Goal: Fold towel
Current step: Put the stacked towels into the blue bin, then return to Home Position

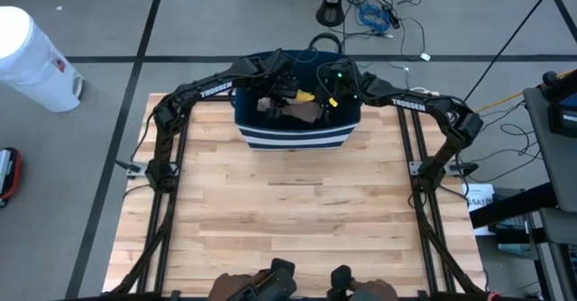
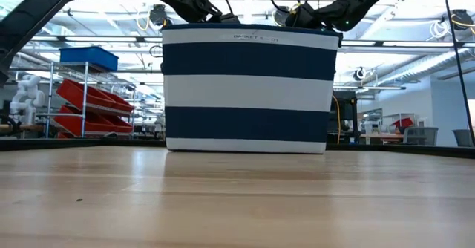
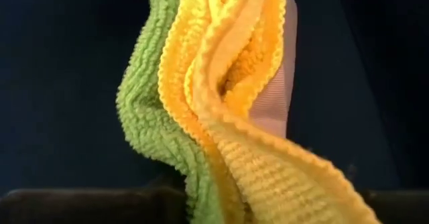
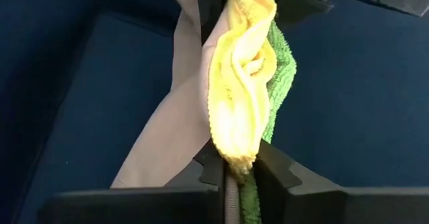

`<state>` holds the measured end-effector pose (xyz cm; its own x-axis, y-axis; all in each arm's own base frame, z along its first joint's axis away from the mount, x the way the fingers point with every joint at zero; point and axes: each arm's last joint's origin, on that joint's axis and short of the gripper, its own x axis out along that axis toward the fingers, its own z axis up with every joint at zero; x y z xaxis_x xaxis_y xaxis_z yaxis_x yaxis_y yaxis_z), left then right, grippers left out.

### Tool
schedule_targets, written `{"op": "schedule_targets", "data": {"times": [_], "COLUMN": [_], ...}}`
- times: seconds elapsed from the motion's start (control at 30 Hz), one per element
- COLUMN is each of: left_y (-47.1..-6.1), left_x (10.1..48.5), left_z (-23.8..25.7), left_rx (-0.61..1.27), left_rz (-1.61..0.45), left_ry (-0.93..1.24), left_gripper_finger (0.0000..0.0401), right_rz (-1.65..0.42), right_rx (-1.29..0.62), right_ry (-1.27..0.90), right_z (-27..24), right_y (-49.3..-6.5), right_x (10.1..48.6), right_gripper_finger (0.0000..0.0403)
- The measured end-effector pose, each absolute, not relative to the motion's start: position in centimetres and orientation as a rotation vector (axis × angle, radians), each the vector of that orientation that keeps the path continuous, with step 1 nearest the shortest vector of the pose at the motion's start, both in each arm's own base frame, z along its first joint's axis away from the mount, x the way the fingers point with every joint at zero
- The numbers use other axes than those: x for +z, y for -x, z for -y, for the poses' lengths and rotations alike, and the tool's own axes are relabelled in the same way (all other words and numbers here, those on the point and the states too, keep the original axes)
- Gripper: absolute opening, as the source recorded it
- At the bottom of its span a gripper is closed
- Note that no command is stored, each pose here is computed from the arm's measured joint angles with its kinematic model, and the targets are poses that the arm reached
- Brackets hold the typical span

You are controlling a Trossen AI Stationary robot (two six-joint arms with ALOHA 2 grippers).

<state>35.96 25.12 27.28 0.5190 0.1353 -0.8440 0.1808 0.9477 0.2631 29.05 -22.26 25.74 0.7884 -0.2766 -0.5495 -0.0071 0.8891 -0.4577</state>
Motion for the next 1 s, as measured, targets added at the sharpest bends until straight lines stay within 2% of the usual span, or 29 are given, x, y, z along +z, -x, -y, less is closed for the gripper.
{"op": "schedule_targets", "data": {"times": [0.1, 0.33, 0.43, 0.63, 1.0], "left_y": [-36.0, -36.1, -36.1, -35.7, -33.4], "left_x": [27.2, 27.3, 27.3, 28.6, 34.8], "left_z": [-25.0, -25.0, -25.0, -24.7, -22.9], "left_rx": [-0.032, -0.005, -0.002, 0.014, 0.092], "left_rz": [-1.031, -1.049, -1.051, -1.021, -0.870], "left_ry": [-0.338, -0.345, -0.347, -0.368, -0.462], "left_gripper_finger": [0.0121, 0.0188, 0.0208, 0.0223, 0.0223], "right_rz": [-0.650, -0.646, -0.628, -0.547, -0.395], "right_rx": [-0.153, -0.184, -0.192, -0.200, -0.246], "right_ry": [0.459, 0.433, 0.431, 0.441, 0.527], "right_z": [22.3, 22.3, 22.2, 21.8, 19.5], "right_y": [-29.1, -29.0, -29.0, -28.9, -26.6], "right_x": [25.8, 25.9, 26.3, 29.3, 35.3], "right_gripper_finger": [0.0064, 0.0173, 0.0202, 0.0214, 0.0215]}}
